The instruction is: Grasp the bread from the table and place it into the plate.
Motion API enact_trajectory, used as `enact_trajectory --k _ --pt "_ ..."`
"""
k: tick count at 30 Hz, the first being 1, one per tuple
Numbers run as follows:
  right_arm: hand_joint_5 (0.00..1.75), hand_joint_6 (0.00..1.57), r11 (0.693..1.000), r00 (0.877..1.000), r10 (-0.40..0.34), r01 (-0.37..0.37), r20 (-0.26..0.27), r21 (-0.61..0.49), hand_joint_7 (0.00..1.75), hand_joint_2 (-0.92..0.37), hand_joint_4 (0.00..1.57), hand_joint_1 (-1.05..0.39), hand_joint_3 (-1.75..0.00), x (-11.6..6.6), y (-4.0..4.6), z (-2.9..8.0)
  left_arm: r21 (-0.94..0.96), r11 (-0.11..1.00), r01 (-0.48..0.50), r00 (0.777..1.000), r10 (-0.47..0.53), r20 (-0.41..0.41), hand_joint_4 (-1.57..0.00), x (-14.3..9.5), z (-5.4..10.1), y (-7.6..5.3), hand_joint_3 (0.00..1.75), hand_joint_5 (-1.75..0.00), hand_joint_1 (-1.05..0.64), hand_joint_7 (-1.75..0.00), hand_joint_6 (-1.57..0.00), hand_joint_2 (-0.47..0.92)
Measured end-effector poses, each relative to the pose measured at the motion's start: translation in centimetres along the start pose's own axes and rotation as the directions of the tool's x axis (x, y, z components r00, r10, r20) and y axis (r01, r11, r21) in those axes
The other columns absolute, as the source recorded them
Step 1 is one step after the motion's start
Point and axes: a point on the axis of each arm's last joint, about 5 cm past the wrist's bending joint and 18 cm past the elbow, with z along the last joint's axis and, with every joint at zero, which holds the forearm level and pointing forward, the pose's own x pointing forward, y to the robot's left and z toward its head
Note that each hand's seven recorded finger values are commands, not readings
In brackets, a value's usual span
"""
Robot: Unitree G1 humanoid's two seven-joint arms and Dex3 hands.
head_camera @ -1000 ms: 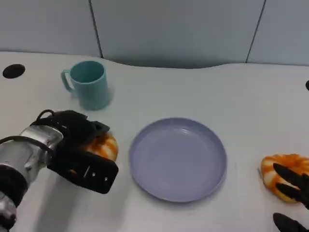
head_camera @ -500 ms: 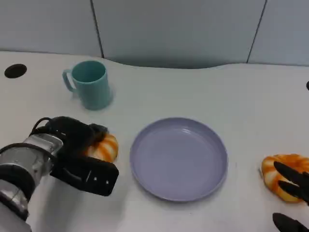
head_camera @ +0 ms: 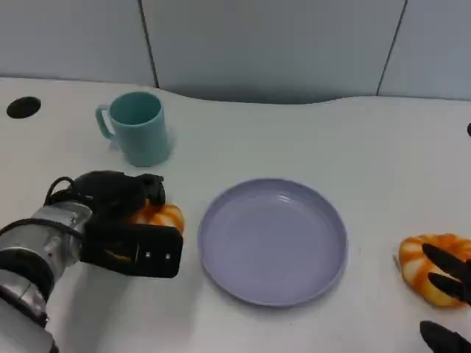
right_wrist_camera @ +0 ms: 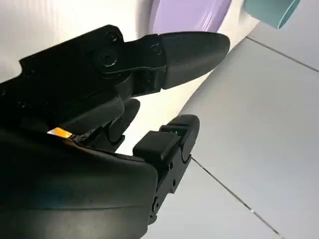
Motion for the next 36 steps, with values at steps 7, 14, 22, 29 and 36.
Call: enact_trajectory --k 7,14,22,29,36 --pt "0.02 0.64 1.000 1.000 -0.005 0.005 0.013 -0.002 0.00 -0.92 0.87 -0.39 -0.35 0.2 -0.16 -0.1 -0.015 1.000 -0.017 1.000 0.017 -0.018 -0.68 0.2 0.2 0.2 0.24 -1.75 -0.26 -1.75 -0.48 0.92" --pt "0.03 0.64 1.000 1.000 -0.008 0.008 0.008 0.005 0.00 -0.92 0.90 -0.39 -0.34 0.2 -0.19 -0.1 -0.273 0.957 -0.095 0.995 0.082 -0.057 -0.78 0.0 -0.5 1.2 0.13 -1.75 -0.32 -1.75 -0.60 0.88" --pt "0.05 0.66 1.000 1.000 -0.009 0.009 0.016 0.007 0.01 -0.92 0.93 -0.38 -0.33 0.5 -0.12 -0.1 -0.375 0.910 -0.176 0.980 0.197 0.017 -0.81 -1.0 -1.9 2.6 0.11 -1.75 -0.26 -1.75 -0.61 0.87" --pt "0.04 0.66 1.000 1.000 -0.008 0.008 0.007 0.011 0.01 -0.92 0.92 -0.39 -0.33 0.6 0.04 -0.3 -0.413 0.883 -0.223 0.952 0.288 0.100 -0.80 -1.8 -2.3 2.9 0.10 -1.75 -0.28 -1.75 -0.59 0.89" --pt "0.04 0.66 1.000 1.000 -0.007 0.007 0.008 0.013 0.00 -0.92 0.92 -0.38 -0.33 0.7 0.07 -0.3 -0.456 0.864 -0.213 0.872 0.379 0.310 -0.79 -2.3 -1.3 3.9 0.12 -1.75 -0.28 -1.75 -0.53 0.92"
